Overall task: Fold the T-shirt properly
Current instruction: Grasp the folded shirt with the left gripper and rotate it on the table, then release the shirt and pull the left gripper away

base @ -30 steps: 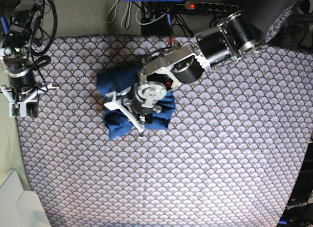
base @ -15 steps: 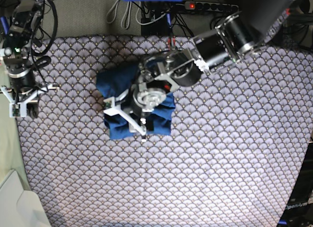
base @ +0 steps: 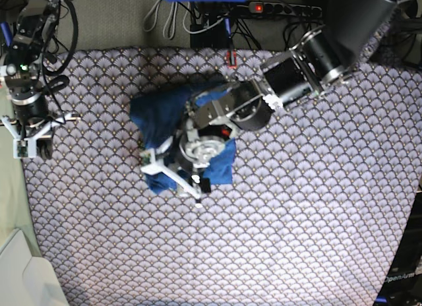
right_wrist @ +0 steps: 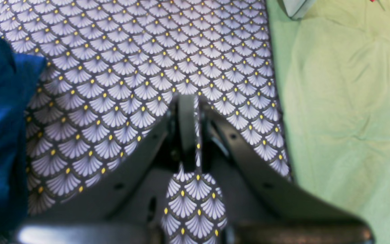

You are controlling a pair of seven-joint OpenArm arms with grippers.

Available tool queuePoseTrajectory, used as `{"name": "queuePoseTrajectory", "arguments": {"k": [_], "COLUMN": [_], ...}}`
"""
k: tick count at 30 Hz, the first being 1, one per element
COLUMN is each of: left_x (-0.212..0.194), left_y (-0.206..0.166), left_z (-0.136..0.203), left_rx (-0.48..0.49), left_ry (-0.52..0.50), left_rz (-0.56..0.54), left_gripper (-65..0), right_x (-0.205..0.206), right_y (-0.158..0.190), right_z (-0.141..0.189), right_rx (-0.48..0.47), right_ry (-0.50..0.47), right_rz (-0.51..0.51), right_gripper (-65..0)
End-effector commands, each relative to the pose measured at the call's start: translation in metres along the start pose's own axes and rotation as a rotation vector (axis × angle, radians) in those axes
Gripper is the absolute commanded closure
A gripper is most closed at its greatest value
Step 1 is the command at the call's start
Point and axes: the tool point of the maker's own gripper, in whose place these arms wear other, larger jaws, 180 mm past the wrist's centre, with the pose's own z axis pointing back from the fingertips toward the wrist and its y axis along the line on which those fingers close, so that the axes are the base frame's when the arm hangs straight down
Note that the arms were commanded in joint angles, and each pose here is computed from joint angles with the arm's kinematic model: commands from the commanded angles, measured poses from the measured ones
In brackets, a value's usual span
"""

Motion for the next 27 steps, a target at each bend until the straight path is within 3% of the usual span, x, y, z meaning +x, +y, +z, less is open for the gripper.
{"name": "queuePoseTrajectory", "arguments": {"k": [1,9,13,18,27], "left_x": [0.01,-0.012,-0.025,-0.101,-0.239], "left_y": [0.035,0.082,0.124,0.161,0.129], "left_z": [0.003,0.006,0.024,0.049,0.133], "left_rx": [0.078,0.148,0.232,0.313,0.405], "left_ry": [-0.023,0.009,-0.015,0.168,0.482], "left_rz": [0.03,0.183,0.294,0.473,0.595], "left_gripper": [-36.8,-36.7,-36.8,-36.9,-36.8], "right_x": [0.016,0.014,0.014,-0.001,-0.061], "right_y": [-0.003,-0.004,-0.006,0.0,0.042], "right_z": [0.001,0.001,0.002,0.006,-0.002], "right_rx": [-0.003,-0.006,-0.009,0.006,0.082], "right_ry": [-0.053,-0.05,-0.05,-0.011,0.124], "right_rz": [0.008,0.008,0.009,0.011,-0.124], "right_gripper": [0.0,0.0,0.0,-0.1,0.0]}}
